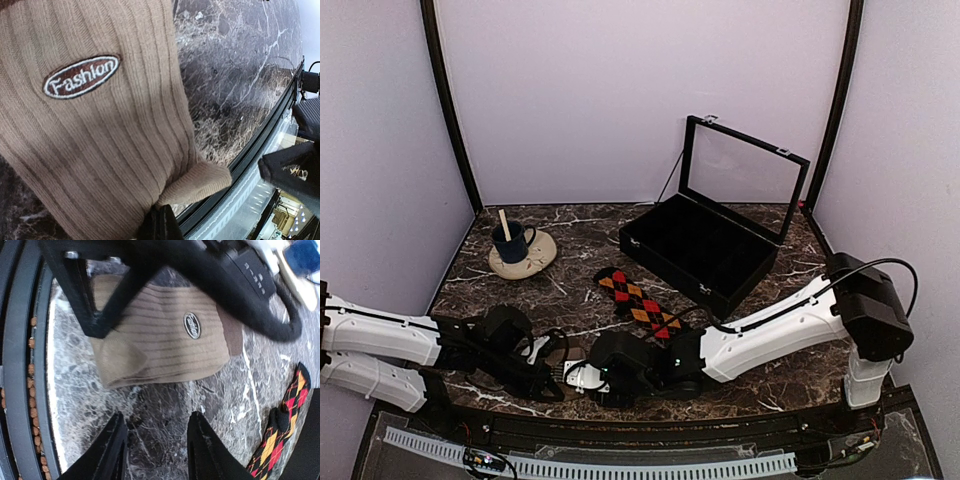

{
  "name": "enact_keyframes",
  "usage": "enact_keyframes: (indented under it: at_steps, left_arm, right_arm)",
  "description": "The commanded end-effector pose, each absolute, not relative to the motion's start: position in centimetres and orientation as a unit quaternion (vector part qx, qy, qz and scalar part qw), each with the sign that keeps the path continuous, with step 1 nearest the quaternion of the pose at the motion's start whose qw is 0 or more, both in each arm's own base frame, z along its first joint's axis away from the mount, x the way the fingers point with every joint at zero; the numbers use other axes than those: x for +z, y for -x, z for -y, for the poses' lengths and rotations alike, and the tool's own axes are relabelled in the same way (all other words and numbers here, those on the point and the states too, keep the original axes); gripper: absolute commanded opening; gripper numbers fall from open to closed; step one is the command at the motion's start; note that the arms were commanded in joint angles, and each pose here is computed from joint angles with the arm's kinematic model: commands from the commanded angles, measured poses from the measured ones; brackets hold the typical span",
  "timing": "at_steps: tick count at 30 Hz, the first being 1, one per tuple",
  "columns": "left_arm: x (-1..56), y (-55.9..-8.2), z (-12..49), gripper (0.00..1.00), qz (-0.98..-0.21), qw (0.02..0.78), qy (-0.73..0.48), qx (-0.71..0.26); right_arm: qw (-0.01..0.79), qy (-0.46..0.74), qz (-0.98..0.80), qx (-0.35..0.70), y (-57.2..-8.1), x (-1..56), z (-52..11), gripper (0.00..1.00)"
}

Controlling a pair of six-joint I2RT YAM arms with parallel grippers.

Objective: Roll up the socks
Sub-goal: Roll the sock at the corner of the board.

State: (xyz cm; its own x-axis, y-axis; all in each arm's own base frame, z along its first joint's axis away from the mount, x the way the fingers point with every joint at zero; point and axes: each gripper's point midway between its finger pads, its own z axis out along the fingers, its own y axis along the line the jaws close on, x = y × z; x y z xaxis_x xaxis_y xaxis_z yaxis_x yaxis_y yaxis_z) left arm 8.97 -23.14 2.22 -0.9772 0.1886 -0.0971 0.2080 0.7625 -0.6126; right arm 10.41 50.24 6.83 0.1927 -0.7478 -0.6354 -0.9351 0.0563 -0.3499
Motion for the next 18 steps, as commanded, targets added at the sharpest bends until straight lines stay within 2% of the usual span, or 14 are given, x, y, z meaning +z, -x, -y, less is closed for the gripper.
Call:
enact_keyframes:
  at_steps: [1,8,18]
  left_arm:
    - [1.7,-8.0,22.3,0.0,-0.94,-0.01,-0.096,-0.327]
    - [1.6,-8.3,22.5,0.0,-0.937,-0.015,-0.096,-0.336]
    - [1.6,-8.6,23.1,0.0,-0.934,-0.027,-0.104,-0.342]
  right_arm:
    - [0.415,0.692,-0.581,0.107,-9.5,8.2,-51.8,0.42]
    - [0.412,0.726,-0.542,0.095,-7.4,7.5,-52.4,0.49]
    - [0.412,0.747,-0.514,0.09,-6.6,6.6,-53.9,0.51]
